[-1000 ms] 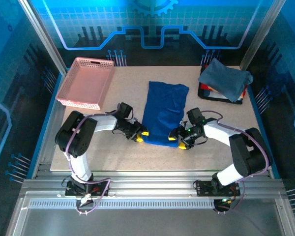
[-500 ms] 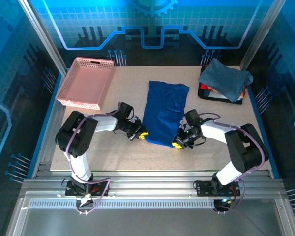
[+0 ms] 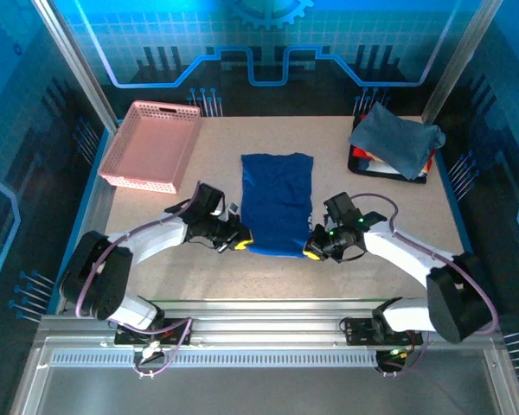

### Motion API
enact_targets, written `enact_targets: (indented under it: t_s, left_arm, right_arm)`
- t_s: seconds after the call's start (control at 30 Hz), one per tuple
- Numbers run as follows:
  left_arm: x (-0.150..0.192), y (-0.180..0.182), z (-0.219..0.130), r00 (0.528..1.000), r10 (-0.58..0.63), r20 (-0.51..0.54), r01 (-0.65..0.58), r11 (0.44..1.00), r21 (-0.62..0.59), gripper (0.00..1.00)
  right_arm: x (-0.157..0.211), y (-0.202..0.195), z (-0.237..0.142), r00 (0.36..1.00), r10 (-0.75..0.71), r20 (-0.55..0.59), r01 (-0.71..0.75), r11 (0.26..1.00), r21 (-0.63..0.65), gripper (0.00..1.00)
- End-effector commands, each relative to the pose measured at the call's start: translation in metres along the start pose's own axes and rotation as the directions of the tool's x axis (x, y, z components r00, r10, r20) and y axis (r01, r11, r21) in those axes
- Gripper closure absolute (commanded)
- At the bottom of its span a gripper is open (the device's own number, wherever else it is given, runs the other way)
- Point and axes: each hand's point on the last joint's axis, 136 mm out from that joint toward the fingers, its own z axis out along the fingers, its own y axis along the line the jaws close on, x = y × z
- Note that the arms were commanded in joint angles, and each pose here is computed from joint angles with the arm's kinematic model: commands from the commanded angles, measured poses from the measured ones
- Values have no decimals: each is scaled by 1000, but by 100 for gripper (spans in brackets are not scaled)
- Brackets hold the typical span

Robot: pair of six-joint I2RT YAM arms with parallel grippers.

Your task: Fold and stack the t-shirts

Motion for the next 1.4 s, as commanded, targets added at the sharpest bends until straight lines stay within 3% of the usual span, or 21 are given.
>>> enact_targets:
  t_s: [0.0,0.23,0.5,0.73,1.0,1.37]
  left_arm:
    - [25,21,-6,999,-35,-27,33,998,-60,100]
    - [30,-8,-34,1000,-4,-18,3,1000,-17,100]
    - [-14,-50,-60,999,23,47,-26,998,53,100]
    - [-55,-64,-68,998,1,56,-8,992,124,100]
    - [-104,-69,-80,996,-31,78,17,987,162,100]
    - [-154,-59,-61,997,-68,37,62,986,158,100]
  right_arm:
    - [18,-17,-6,999,54,-2,-54,994,94,100]
    - [-10,34,-37,997,-42,59,40,998,38,100]
    - [-59,82,-48,991,-108,82,109,994,-9,100]
    - [-103,111,-50,988,-134,81,138,990,-40,100]
    - [-144,123,-43,988,-139,71,143,989,-43,100]
    - [-185,114,-36,993,-102,67,105,994,-38,100]
